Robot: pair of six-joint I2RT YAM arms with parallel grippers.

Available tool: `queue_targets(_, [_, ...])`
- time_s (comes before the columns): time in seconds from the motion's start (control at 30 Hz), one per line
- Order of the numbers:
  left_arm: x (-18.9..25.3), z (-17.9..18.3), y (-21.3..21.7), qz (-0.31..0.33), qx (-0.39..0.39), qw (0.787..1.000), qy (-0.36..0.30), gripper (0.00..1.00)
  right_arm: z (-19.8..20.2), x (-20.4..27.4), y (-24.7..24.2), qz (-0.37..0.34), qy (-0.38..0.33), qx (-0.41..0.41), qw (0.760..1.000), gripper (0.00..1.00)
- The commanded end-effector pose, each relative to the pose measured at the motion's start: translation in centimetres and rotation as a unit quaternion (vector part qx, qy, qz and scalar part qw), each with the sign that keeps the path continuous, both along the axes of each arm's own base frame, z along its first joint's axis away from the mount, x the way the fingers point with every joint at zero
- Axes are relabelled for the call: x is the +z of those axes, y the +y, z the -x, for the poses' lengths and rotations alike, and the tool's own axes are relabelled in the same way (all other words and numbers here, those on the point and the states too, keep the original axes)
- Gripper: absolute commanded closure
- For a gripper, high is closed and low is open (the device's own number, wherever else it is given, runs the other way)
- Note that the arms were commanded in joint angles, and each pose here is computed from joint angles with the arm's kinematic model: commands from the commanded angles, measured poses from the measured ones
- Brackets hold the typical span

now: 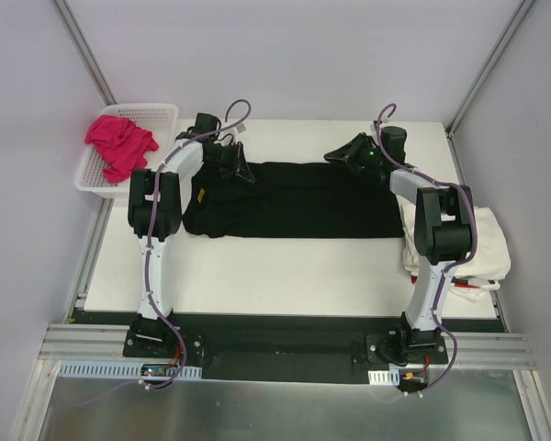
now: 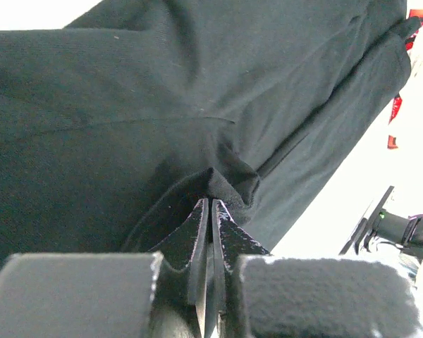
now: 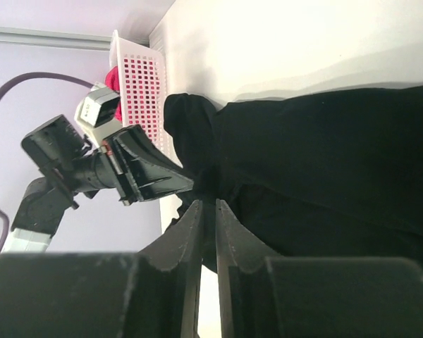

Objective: Fold and stack the t-shirts
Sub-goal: Fold the other side of the tshirt into a rectangle

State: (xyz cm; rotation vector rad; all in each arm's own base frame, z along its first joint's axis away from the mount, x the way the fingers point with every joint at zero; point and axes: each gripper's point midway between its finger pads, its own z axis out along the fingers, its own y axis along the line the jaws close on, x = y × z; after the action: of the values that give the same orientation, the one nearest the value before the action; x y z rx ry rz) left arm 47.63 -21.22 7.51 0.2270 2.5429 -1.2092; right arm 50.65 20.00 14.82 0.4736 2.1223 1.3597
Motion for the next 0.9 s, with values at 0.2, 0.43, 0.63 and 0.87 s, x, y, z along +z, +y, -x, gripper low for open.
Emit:
queue_targets(0.2, [2.6, 4.9, -2.1, -0.016, -0.039, 0.999, -0.015, 1.00, 1.0, 4.1, 0.0, -0.017, -0.054, 0.007, 0.998, 0.87])
queue_targets(0.43, [0.5, 8.8, -2.8, -0.043, -0.057, 0.997, 0.016, 1.00, 1.4, 4.0, 0.0, -0.021, -0.052, 0.008, 0.998, 0.87])
queue_targets(0.63, [-1.3, 11.0, -3.1, -0.063, -0.070, 0.995, 0.037, 0.64, 1.7, 4.2, -0.2, -0.021, -0.055, 0.006, 0.998, 0.87])
queue_targets(0.87, [-0.4, 10.5, -2.7, -0.079, -0.061, 0.995, 0.017, 0.15, 1.9, 4.6, -0.1, -0.023, -0.059, 0.009, 0.998, 0.87])
